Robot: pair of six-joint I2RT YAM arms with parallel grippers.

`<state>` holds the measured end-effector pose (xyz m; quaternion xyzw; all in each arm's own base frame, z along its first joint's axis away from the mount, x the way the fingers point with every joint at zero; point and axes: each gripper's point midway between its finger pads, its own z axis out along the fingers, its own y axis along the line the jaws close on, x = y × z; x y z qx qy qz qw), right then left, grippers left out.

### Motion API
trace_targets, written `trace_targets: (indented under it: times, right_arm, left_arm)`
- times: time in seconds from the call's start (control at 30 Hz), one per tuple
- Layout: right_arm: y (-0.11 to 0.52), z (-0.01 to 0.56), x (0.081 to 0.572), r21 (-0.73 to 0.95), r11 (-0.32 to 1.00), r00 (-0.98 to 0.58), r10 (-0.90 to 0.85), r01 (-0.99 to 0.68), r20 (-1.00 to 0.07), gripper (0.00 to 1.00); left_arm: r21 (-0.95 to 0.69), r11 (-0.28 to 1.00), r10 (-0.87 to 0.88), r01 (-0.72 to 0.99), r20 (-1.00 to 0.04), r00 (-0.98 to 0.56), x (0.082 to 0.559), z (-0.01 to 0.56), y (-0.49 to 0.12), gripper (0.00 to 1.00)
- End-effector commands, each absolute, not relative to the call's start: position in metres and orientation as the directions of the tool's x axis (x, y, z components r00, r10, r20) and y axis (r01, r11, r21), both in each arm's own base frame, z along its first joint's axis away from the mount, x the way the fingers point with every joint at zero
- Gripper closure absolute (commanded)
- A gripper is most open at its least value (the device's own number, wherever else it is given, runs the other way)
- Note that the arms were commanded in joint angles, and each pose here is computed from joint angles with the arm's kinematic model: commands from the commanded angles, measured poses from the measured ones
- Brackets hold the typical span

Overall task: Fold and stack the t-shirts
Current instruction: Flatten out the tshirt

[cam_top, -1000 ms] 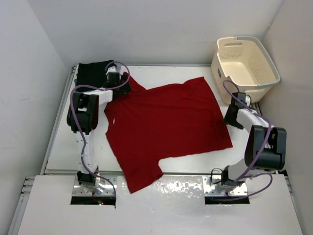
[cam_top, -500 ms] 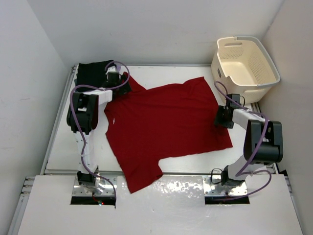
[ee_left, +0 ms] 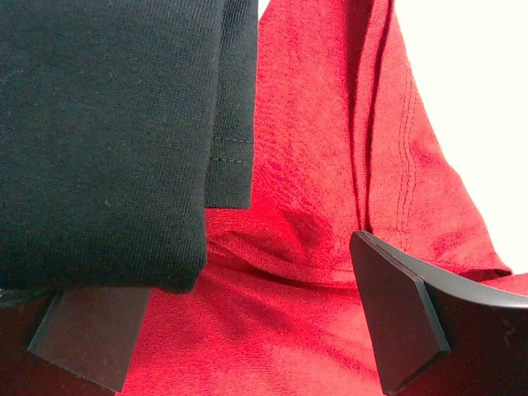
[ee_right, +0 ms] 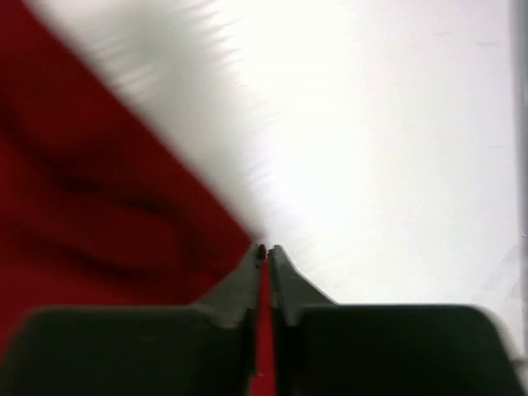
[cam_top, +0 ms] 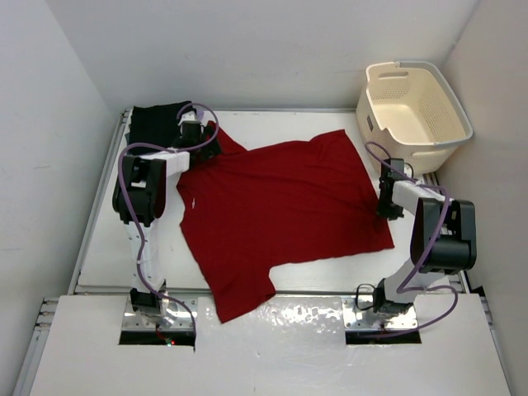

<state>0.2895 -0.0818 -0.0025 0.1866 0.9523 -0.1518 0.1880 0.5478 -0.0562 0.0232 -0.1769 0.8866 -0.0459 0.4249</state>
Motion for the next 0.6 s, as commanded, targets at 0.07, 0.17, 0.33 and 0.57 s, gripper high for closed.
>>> trace_targets:
  times: [0.07, 0.17, 0.33, 0.57]
  right_arm:
    - [-0.122, 0.03, 0.287, -0.351, 0.779, -0.812, 0.323, 0.52, -0.486, 1.0]
    - [-0.106, 0.029, 0.301, -0.255, 0.847, -0.812, 0.297, 0.467, -0.502, 1.0]
    - [-0.038, 0.036, 0.347, 0.068, 0.98, -0.794, 0.191, 0.186, -0.577, 0.77]
    - [0.005, 0.033, 0.401, 0.14, 0.989, -0.797, 0.115, 0.039, -0.593, 0.72]
  left_arm:
    - [-0.218, 0.925, -0.371, -0.313, -0.704, -0.606, 0.543, 0.002, -0.039, 0.01]
    - [-0.22, 0.926, -0.368, -0.306, -0.703, -0.609, 0.544, 0.001, -0.041, 0.01]
    - [-0.229, 0.93, -0.363, -0.289, -0.703, -0.612, 0.544, 0.004, -0.043, 0.01]
    - [-0.248, 0.932, -0.361, -0.264, -0.701, -0.615, 0.543, 0.005, -0.049, 0.01]
